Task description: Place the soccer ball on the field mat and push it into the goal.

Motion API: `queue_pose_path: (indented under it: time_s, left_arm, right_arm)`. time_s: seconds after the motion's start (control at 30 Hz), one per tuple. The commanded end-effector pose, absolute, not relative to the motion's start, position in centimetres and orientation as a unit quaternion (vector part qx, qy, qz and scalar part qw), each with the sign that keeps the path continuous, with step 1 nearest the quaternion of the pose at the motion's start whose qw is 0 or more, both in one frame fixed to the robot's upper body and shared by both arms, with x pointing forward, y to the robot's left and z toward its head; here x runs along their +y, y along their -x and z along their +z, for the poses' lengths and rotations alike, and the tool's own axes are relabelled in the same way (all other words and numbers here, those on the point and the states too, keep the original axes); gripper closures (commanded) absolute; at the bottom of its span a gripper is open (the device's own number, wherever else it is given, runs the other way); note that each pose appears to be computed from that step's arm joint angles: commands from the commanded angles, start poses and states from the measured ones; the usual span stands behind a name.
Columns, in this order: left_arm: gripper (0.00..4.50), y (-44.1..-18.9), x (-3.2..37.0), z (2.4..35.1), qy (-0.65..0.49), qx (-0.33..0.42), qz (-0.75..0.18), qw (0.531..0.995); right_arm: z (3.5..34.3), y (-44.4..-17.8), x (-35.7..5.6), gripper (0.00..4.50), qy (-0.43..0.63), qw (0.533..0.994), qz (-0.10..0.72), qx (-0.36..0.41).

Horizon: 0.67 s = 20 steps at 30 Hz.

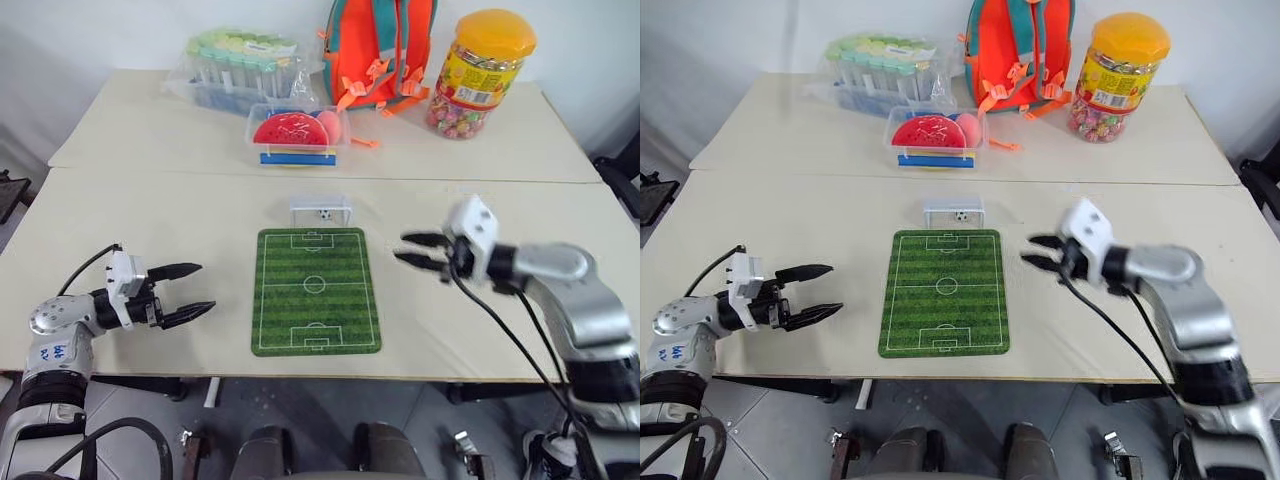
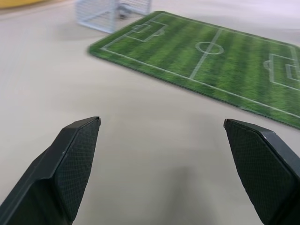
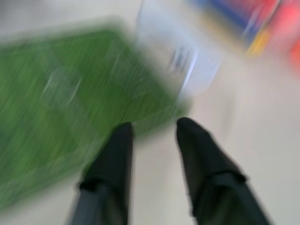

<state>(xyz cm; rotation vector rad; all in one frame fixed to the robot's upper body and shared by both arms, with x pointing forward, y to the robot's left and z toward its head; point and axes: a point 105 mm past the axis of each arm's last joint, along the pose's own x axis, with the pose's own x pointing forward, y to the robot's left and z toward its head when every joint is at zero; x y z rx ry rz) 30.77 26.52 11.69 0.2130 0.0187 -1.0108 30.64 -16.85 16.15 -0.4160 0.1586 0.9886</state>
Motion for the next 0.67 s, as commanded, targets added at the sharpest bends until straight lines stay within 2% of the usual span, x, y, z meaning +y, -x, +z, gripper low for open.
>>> queue_pose_path:
  time_s: [0.03, 0.17, 0.2, 0.3, 0.67]
  left_arm:
    - [0.0, -31.0, 27.0, 12.5, -0.109, 0.011, -0.467, 0.877]
    - [0.0, -30.6, 27.4, 12.0, -0.108, 0.023, -0.463, 0.879]
    - [0.0, -30.4, 27.4, 12.1, -0.104, 0.018, -0.464, 0.879]
    - [0.0, -30.3, 27.6, 12.5, -0.104, 0.005, -0.462, 0.881]
    - [0.0, -30.3, 27.3, 12.9, -0.105, -0.008, -0.473, 0.875]
  right_arm:
    - [16.5, -27.8, -18.9, 1.53, 0.184, 0.847, 0.494, 0.067]
    - [15.1, -26.4, -20.9, 0.19, 0.157, 0.855, 0.488, 0.079]
    - [15.0, -25.9, -21.4, 0.01, 0.145, 0.858, 0.488, 0.07]
    - [14.1, -25.5, -22.7, 0.01, 0.145, 0.866, 0.471, 0.084]
    - [15.3, -26.2, -22.6, 0.01, 0.153, 0.879, 0.448, 0.057]
